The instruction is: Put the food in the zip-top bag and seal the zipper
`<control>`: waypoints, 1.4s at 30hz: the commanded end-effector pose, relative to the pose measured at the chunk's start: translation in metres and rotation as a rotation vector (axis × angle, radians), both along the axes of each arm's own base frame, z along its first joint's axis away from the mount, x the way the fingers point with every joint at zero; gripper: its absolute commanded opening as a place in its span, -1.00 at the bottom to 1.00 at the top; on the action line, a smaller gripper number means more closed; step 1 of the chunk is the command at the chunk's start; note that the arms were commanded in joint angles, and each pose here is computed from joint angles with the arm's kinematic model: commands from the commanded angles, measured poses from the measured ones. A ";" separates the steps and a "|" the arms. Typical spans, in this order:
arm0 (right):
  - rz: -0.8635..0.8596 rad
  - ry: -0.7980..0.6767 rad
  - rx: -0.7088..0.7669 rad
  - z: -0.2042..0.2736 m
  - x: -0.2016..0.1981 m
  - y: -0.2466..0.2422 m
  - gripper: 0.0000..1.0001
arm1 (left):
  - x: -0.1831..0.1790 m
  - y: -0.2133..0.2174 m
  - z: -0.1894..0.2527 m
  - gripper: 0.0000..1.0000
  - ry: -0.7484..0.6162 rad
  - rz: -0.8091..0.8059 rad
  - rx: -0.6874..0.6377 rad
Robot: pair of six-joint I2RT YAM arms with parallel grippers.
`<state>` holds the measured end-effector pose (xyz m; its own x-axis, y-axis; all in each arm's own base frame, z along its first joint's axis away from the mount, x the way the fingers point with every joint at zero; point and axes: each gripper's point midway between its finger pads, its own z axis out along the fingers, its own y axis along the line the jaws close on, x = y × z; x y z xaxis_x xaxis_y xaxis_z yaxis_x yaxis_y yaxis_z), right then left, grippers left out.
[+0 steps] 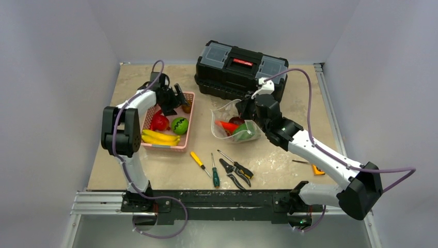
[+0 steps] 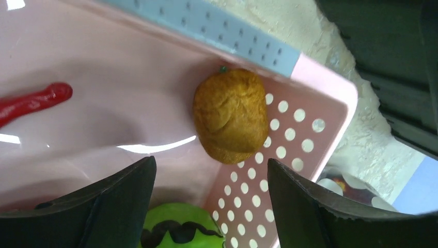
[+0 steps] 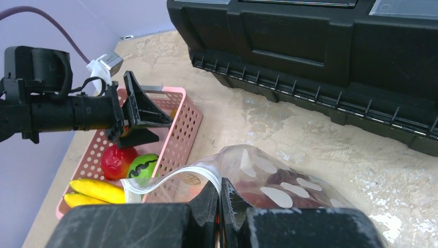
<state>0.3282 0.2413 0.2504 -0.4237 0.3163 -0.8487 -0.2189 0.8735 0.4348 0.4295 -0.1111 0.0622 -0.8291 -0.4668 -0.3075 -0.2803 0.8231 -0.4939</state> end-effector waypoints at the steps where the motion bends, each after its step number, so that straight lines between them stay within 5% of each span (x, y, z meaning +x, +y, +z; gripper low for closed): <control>1: -0.005 -0.048 0.056 0.022 -0.001 -0.002 -1.00 | 0.026 0.002 0.016 0.53 -0.047 0.000 0.003; 14: 0.018 -0.039 0.068 0.019 0.001 0.006 -1.00 | 0.034 0.006 -0.002 0.38 -0.031 -0.022 0.075; 21: 0.013 -0.062 0.074 0.036 0.001 0.004 -1.00 | 0.030 -0.039 -0.017 0.37 0.096 -0.063 0.041; 25: -0.005 -0.076 0.069 0.044 -0.003 -0.005 -1.00 | 0.023 -0.032 -0.028 0.13 0.144 -0.019 0.027; 28: -0.014 -0.075 0.073 0.043 -0.005 -0.008 -1.00 | 0.025 -0.013 -0.010 -0.19 0.124 0.032 0.021; 33: -0.016 -0.060 0.065 0.036 -0.004 -0.007 -1.00 | 0.027 0.005 0.031 -0.44 0.028 0.087 0.026; 38: -0.005 -0.043 0.060 0.029 -0.002 -0.003 -1.00 | 0.021 -0.001 0.063 -0.55 -0.009 0.115 -0.042; 42: 0.004 -0.030 0.058 0.025 0.000 0.001 -1.00 | 0.019 -0.020 0.093 -0.54 -0.044 0.065 -0.232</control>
